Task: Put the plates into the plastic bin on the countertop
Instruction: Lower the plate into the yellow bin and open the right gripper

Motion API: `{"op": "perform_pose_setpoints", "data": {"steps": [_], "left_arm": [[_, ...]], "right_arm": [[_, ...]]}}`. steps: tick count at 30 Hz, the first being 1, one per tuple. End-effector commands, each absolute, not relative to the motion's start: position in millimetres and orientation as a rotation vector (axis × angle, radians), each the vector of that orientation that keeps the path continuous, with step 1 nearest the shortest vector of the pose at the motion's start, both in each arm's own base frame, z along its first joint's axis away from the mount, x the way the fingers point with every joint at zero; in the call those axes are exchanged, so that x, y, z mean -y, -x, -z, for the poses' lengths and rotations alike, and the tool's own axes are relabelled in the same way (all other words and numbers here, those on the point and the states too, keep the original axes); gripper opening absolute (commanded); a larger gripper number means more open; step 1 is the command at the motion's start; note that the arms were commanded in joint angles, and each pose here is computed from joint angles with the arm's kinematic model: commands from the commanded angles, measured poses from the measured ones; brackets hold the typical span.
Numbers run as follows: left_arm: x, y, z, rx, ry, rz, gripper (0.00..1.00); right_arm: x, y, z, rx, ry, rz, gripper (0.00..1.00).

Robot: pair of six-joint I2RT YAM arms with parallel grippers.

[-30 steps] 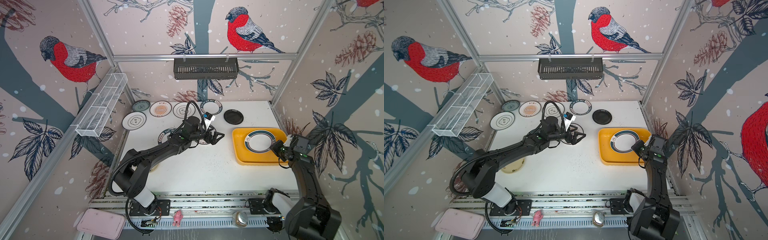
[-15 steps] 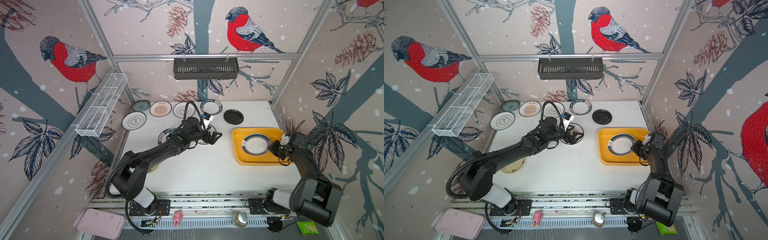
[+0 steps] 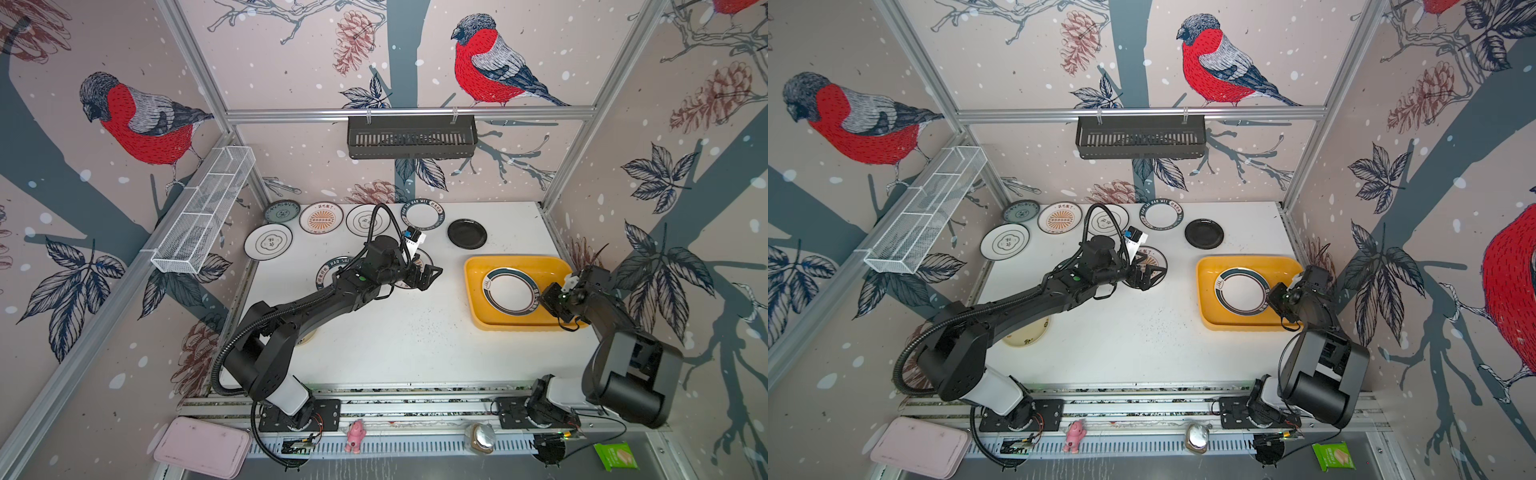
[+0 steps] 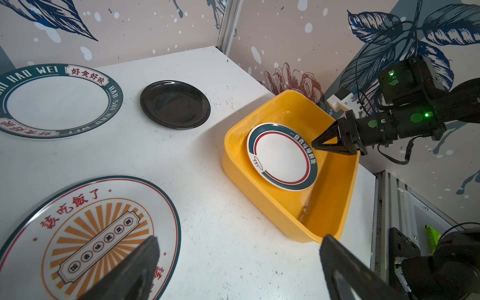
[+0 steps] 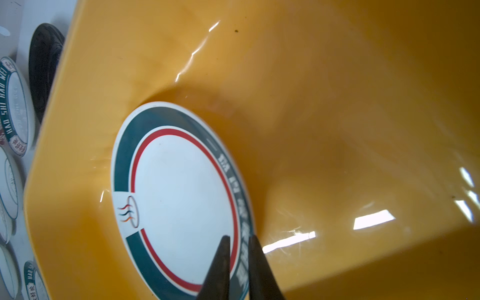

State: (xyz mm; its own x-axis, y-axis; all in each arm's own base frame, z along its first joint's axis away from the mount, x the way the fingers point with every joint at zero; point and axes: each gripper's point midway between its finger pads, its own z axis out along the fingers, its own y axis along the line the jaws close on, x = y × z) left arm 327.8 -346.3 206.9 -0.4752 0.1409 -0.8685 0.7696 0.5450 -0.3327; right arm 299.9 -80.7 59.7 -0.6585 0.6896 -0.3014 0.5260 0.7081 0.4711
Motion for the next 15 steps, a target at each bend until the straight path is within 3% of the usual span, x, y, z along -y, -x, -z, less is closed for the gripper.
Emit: {"op": "perform_pose_setpoints", "data": {"steps": [1, 4, 11, 13, 15], "left_arm": [[350.8, -328.2, -217.4, -1.884, -0.734, 0.978, 0.96], [351.5, -322.1, -210.8, -1.898, -0.737, 1.015, 0.96], [345.3, -321.3, -214.9, -1.898, -0.713, 1.021, 0.96], [342.5, -320.5, -218.3, -1.893, -0.700, 1.027, 0.96], [338.9, -319.8, -221.1, -1.892, -0.683, 1.032, 0.96]], "right_arm": [[87.8, -303.8, -59.5, -2.442, -0.943, -0.445, 0.17], [91.9, -304.7, -60.7, -2.437, -0.956, -0.419, 0.20], [97.0, -310.9, -87.5, -2.370, -0.915, -0.387, 0.43], [98.8, -313.6, -105.3, -2.318, -0.899, -0.377, 0.54], [101.1, -314.6, -123.4, -2.258, -0.891, -0.357, 0.57]]}}
